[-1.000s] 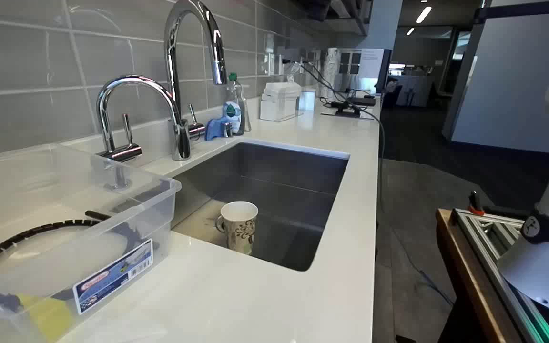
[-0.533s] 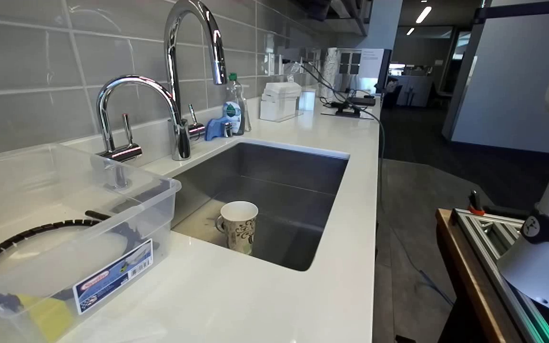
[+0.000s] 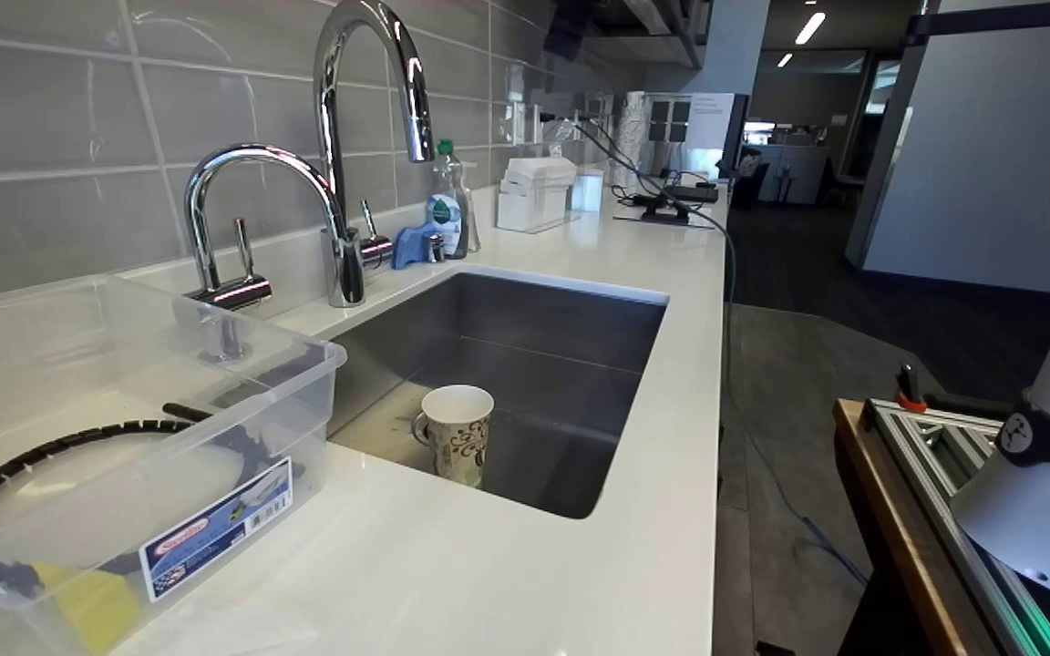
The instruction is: Pour the contents of the cup onto the paper towel
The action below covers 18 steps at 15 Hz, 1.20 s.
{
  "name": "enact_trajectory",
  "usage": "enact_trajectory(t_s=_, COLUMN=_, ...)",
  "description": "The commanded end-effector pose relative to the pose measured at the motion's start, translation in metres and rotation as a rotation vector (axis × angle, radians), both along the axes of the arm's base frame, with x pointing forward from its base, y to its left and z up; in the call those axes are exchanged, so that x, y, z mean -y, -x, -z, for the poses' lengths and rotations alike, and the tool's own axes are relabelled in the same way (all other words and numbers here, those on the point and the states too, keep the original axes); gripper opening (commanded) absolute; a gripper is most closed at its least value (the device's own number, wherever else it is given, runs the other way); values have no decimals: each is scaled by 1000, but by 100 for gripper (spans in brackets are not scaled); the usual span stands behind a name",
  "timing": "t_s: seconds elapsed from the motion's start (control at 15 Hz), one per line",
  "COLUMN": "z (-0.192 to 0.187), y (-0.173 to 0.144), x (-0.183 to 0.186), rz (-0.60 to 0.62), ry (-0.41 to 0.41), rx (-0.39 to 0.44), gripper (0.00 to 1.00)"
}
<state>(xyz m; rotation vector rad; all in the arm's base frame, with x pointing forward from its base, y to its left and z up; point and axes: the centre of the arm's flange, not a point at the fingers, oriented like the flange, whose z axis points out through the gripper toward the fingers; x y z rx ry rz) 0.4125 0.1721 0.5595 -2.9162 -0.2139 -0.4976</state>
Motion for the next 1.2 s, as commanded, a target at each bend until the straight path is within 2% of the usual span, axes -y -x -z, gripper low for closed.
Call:
enact_trajectory(t_s=0.0, z=38, y=-41, x=-17, rz=187, ry=69, rx=26, gripper=100)
enact_trajectory(t_s=0.27, z=86, y=-69, x=-8, rz=394, ry=99, rx=29, gripper=100)
enact_trajectory(t_s=0.6, z=149, y=-90, x=29, rz=666, ry=106, rx=-3, gripper=100)
enact_trajectory(t_s=0.8, z=182, y=-96, x=52, rz=834, ry=99, rx=-39, gripper=100)
enact_trajectory(t_s=1.0, z=211, y=-100, x=65, rz=997, ry=66, rx=-110, gripper=100)
enact_trajectory(t_s=1.13, z=232, y=-104, x=65, rz=1023, ry=47, rx=-159, gripper=100)
